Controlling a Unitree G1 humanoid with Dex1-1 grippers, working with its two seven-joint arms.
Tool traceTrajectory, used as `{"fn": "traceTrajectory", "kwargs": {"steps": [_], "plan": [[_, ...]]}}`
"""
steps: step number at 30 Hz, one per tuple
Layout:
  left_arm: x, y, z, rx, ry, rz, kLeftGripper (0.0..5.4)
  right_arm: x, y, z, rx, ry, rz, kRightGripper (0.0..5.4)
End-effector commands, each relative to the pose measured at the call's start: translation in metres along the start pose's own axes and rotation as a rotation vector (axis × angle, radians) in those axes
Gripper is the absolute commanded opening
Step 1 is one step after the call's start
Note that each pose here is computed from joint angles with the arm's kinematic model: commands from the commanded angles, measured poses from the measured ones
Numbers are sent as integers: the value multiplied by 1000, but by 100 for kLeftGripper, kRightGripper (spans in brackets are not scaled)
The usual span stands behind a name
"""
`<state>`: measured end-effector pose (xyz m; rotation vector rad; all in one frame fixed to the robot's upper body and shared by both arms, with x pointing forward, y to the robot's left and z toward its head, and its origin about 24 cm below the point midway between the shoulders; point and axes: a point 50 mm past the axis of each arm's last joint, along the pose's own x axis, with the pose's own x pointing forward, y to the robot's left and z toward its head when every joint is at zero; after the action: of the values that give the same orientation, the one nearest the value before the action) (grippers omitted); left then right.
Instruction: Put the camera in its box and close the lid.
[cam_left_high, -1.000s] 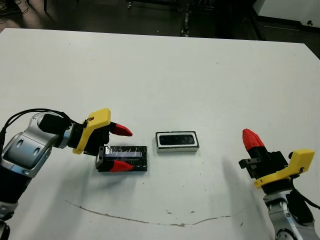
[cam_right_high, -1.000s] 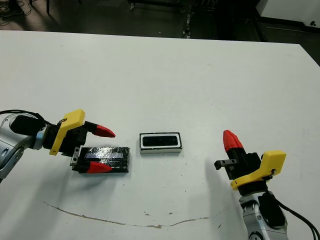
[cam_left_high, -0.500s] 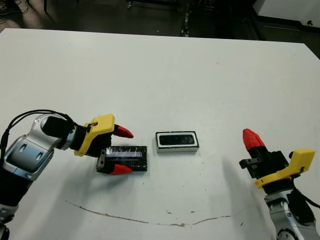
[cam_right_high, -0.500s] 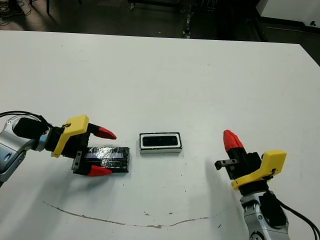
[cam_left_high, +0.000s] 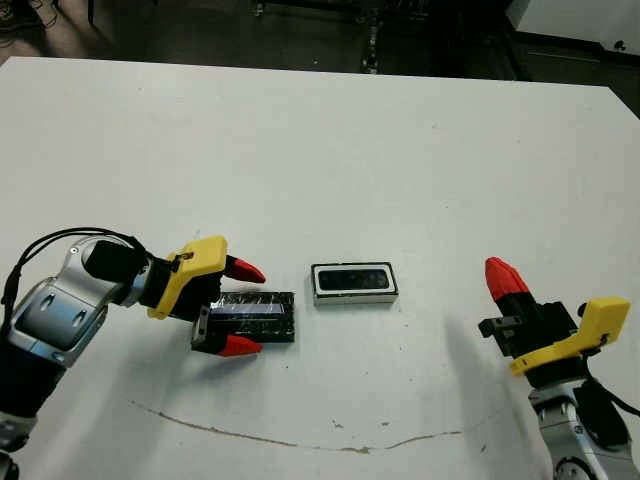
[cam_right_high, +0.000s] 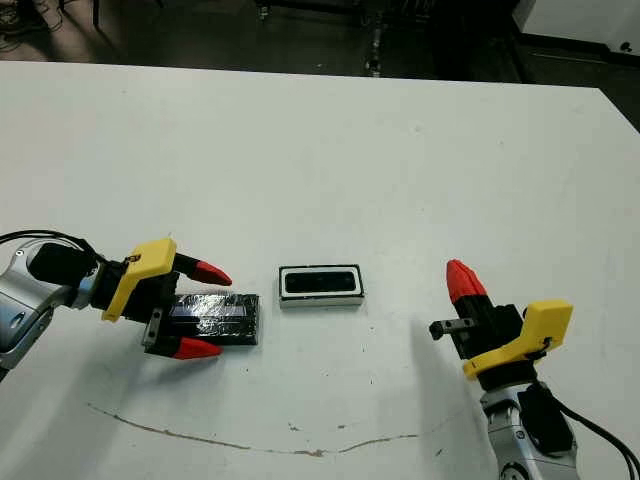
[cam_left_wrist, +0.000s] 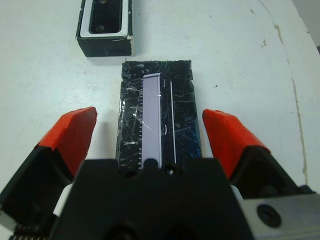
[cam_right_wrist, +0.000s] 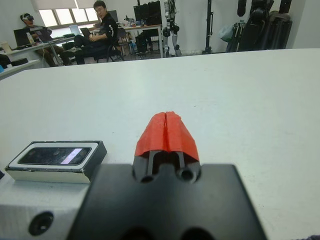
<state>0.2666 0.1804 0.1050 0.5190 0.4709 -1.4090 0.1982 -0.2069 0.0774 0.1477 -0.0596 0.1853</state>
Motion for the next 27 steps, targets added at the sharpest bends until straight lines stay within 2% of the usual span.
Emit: {"fn": "traceTrajectory", "kwargs": {"steps": [1, 6, 14, 19, 27], "plan": [[2, -2, -6, -33, -7, 23, 540, -1, -2, -1, 1, 14, 1, 1], [5, -4, -9, -61, -33, 46, 516, -1, -2, -2, 1, 17, 7, 0], [7, -5, -13, -119, -79, 15, 397, 0, -2, -3, 6, 25, 0, 0], [6, -4, -12, -103, -89, 14, 322, -1, -3, -2, -1, 31, -11, 0], [6, -3, -12, -100, -98, 2, 316, -1, -4, -1, -10, 46, -21, 0]]}}
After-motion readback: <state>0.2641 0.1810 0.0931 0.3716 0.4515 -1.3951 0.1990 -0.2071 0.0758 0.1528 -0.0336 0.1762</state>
